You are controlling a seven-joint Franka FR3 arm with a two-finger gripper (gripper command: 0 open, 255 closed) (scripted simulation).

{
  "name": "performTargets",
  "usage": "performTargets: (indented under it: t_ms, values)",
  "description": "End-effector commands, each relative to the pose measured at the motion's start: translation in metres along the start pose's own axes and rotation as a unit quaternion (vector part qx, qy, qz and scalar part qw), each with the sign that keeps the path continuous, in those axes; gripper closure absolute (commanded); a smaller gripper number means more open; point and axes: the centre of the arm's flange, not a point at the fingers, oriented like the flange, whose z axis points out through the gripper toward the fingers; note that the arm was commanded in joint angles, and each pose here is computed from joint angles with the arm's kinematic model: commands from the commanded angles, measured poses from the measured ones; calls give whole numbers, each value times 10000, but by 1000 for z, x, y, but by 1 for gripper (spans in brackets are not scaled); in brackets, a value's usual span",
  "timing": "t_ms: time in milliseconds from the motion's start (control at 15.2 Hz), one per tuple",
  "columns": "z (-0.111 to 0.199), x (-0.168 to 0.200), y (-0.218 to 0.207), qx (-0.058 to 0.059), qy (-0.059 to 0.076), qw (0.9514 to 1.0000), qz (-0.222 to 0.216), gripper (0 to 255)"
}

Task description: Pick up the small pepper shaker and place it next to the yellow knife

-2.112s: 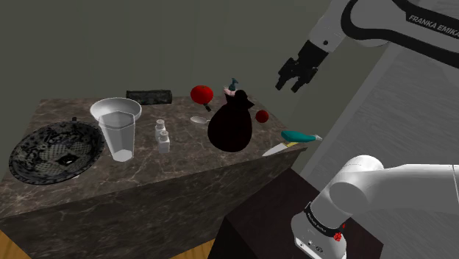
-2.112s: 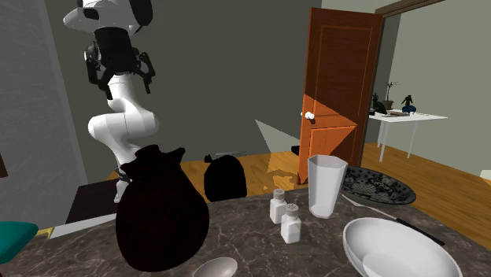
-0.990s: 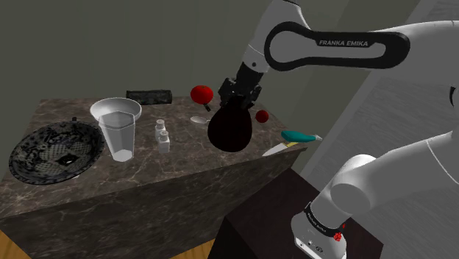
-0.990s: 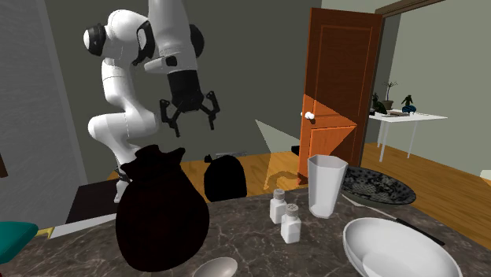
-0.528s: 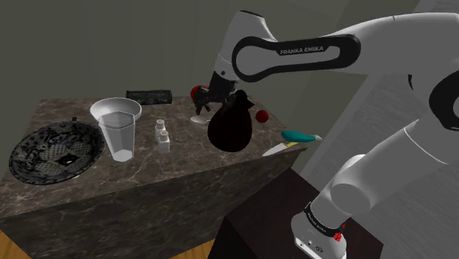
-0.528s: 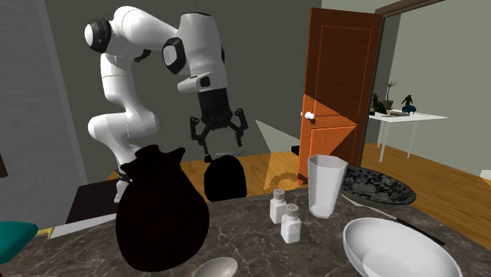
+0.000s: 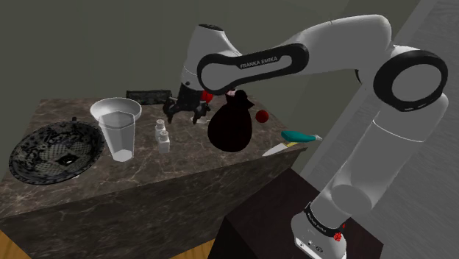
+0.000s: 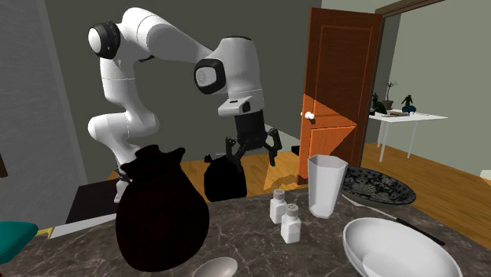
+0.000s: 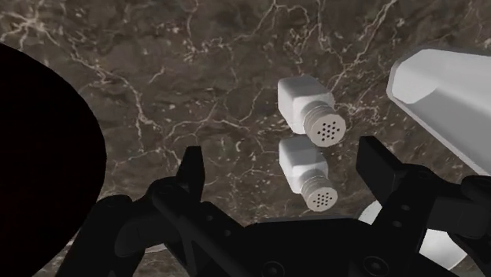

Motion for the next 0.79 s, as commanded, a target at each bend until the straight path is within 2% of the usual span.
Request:
performTargets:
  t_ms: [0, 198, 726]
  values:
    - [17, 7, -19, -8, -25, 10000, 44, 0]
    - [42, 19, -48, -21, -64, 9999, 97, 0]
    - [83, 19, -49, -21, -65, 9999, 99, 0]
